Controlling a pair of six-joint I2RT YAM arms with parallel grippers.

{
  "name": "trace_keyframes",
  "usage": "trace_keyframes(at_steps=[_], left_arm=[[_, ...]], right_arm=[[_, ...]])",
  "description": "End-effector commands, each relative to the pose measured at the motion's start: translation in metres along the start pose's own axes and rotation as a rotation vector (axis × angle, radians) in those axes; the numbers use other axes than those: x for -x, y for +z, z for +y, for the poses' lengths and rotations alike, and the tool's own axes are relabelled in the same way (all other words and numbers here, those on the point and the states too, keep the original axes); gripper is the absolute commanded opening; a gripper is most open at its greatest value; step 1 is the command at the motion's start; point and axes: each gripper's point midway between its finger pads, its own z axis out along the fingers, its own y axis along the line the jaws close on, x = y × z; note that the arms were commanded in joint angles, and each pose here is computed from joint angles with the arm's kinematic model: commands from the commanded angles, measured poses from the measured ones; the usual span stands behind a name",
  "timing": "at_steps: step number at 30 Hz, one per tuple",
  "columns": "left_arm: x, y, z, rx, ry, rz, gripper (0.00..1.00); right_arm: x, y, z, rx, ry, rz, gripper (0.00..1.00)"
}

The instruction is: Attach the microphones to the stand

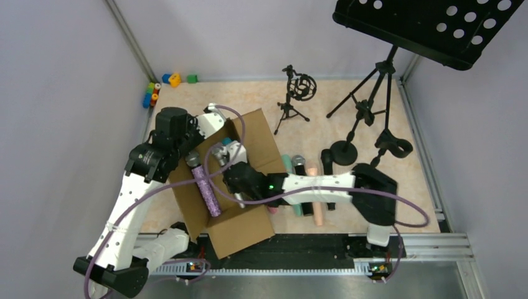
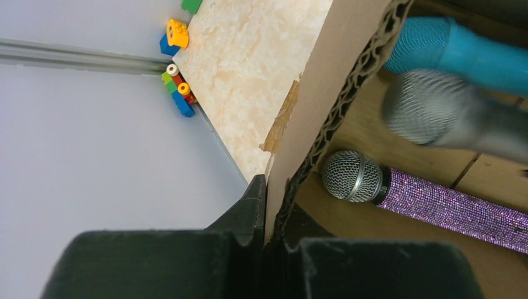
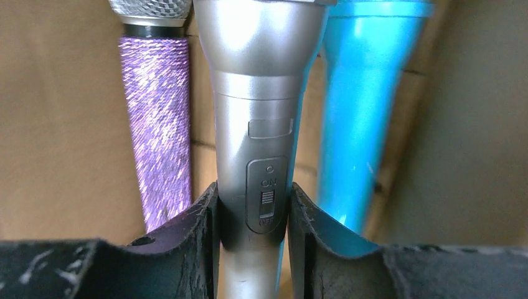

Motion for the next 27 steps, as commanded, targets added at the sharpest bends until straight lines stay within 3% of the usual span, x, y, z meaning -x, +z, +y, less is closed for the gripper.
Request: trace_keyframes(at_steps=[1,8,15,27], left_arm=[[0.016,-0.007,0.028,0.137,-0.033,-0.074,0.0],[0.013,-0.005,0.027,0.14,-0.023,-0.065,0.0],[0.013,-0.007,0.031,0.161,-0.023,-0.062,0.0],[0.013,-0.017,0.041,0.205,-0.028,-0.056,0.0]], right_arm=[[0.074,-0.093,0.003,0.102,0.116,-0.167,0.0],[0.102,-0.17,-0.078,-0.053,0.207,-0.273,0.0],[0.059,-0.155,-0.161,-0.194,0.312,-0.159,0.0],[0.003,-0.083,-0.125,-0.073,0.29,0.032,0.0]])
